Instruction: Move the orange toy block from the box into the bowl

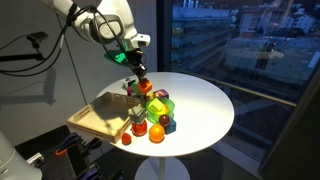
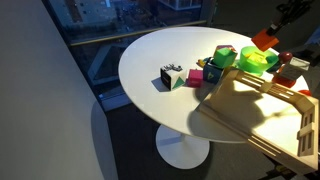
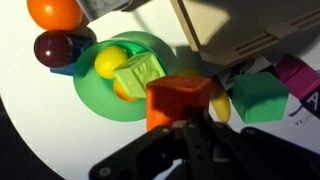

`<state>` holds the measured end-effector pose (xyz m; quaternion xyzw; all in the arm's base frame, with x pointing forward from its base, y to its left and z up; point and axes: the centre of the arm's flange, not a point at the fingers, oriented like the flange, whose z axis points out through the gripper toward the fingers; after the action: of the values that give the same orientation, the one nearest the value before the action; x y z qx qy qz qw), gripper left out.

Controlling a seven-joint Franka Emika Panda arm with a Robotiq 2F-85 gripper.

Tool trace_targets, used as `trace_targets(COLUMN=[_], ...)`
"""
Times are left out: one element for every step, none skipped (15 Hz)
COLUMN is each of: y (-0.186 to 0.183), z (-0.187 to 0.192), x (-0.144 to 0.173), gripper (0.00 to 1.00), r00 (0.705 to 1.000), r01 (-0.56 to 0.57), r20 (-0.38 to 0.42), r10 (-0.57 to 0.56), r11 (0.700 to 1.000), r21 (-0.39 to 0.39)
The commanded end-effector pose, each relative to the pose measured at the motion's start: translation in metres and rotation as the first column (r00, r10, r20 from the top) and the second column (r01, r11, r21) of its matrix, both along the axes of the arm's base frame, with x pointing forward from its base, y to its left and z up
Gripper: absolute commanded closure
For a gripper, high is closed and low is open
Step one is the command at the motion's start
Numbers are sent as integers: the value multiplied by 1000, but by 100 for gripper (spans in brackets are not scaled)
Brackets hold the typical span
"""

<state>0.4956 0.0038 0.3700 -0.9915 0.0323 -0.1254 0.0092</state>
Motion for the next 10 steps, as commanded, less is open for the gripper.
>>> trace_targets(y=[-14,-20,-24,-29,-33,-37,-43,-47,-52,-57], z=[5,4,3,2,1,1,0,0,-1,0], x=[21,23,25,26,27,28,29,29,30,31], gripper=[96,96,96,96,96,96,96,96,96,96], r00=[997,996,995,993,992,990,989,987,985,983], r01=[76,92,105,119,130,140,151,162,173,183], r20=[-7,-8,-8,-11,-13,-13,-13,-13,-15,-16], r10=[-76,-92,-104,-118,-129,-139,-150,-162,-172,-183], r11=[997,995,994,992,991,990,988,986,984,982], r21=[25,27,29,32,35,37,39,38,38,40])
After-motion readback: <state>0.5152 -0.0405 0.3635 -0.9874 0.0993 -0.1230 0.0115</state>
